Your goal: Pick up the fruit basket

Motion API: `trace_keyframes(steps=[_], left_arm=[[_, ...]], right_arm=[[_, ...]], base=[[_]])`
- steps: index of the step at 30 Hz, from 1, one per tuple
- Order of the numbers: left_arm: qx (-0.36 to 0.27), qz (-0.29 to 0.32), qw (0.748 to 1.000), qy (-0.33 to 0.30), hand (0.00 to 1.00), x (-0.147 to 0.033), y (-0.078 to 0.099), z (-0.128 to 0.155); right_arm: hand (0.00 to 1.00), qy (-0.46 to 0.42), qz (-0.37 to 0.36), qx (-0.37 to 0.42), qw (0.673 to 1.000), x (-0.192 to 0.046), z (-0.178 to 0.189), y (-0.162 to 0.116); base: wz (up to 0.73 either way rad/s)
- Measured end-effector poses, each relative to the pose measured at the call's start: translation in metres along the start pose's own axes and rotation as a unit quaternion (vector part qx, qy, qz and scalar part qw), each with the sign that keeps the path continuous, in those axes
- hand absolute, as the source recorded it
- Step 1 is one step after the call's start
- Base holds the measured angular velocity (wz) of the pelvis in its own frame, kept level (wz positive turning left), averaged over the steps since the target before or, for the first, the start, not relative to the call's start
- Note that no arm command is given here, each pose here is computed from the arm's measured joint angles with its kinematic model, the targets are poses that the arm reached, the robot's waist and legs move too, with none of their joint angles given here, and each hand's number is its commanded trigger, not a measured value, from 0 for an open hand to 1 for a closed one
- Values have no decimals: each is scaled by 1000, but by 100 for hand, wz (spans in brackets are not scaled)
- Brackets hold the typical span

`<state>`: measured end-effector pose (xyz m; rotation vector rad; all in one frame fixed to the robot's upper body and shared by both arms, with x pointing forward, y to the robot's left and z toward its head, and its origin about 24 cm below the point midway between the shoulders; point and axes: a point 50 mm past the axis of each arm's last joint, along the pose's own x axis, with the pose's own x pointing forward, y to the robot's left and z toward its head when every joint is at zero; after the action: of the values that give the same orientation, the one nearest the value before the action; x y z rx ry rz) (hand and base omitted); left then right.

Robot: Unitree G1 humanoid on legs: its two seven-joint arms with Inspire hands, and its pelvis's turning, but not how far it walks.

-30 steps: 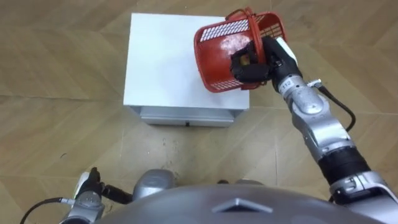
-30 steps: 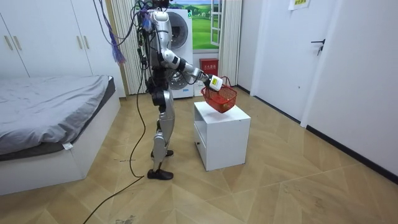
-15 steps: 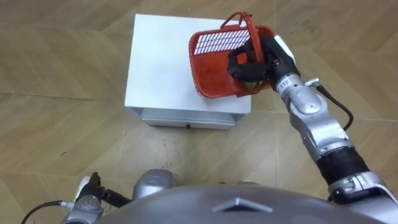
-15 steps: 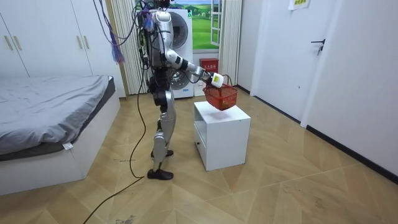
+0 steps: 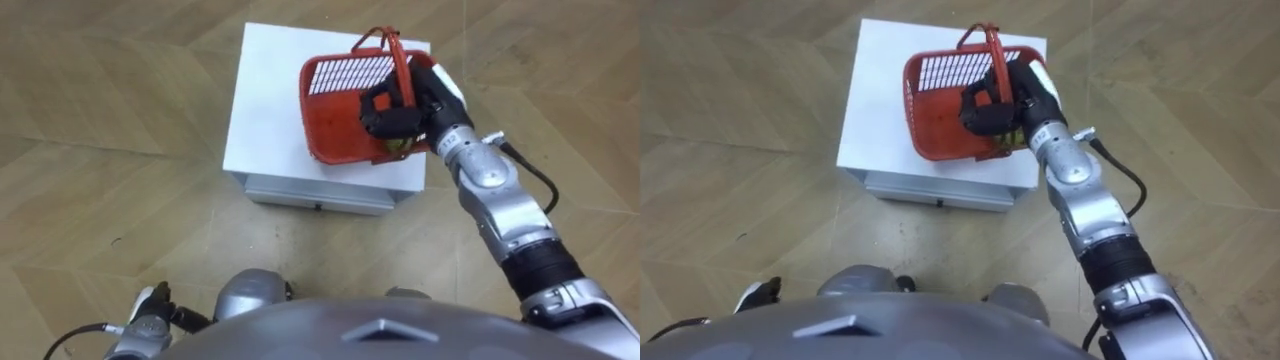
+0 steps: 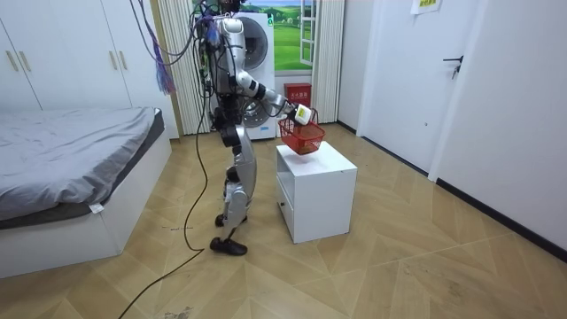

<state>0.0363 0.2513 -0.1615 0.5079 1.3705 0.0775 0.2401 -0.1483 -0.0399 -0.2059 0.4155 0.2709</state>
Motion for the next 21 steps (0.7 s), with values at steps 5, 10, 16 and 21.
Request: trace_keyframes(steps=[5, 10, 16, 21], left_arm=[[4, 11, 1000, -22, 0, 2, 9, 14], [9, 12, 999, -45, 0, 1, 9, 23], [11, 12, 999, -43, 0, 1, 7, 19], [16, 1, 1000, -13, 0, 0, 2, 3]], right_arm=[[100, 24, 1, -2, 1000, 0, -11, 0], [100, 22, 3, -2, 1000, 2, -8, 0], [100, 69, -4, -4, 998, 2, -29, -3], [100, 75, 0, 22, 997, 2, -31, -3]], base=[[4], [-16], [17], [15]])
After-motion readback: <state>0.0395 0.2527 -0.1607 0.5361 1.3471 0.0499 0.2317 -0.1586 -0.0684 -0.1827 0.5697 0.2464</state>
